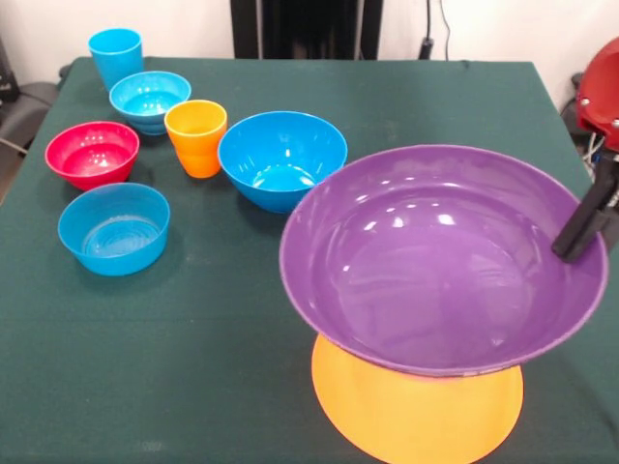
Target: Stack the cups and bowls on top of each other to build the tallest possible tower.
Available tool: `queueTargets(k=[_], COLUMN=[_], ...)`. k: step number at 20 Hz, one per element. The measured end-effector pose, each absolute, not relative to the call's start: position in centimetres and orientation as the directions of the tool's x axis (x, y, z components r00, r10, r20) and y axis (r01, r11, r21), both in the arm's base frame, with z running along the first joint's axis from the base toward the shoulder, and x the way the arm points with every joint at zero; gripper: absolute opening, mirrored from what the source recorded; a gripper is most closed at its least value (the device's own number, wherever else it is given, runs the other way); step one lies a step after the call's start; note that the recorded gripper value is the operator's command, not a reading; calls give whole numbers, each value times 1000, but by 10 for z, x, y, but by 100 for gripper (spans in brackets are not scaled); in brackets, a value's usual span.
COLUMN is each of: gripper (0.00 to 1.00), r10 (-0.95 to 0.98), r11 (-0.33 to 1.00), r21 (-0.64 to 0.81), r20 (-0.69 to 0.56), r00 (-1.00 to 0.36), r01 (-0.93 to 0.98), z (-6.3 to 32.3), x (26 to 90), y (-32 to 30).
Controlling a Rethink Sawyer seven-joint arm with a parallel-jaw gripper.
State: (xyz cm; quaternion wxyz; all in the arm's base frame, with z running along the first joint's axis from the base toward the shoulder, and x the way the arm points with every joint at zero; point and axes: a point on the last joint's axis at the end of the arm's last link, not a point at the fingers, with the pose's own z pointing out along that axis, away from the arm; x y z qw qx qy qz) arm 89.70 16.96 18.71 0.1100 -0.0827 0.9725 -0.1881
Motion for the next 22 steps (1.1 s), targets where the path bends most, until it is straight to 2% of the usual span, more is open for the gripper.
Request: queueTargets(k=[10, 22], gripper=[0, 0], r10=[-188, -205], r11=[898, 894], r21=[-428, -433], r20=[-163, -166], r00=[-968, -965], r01=[-103, -115], z=[185, 188], x=[888, 876], y=[145, 157])
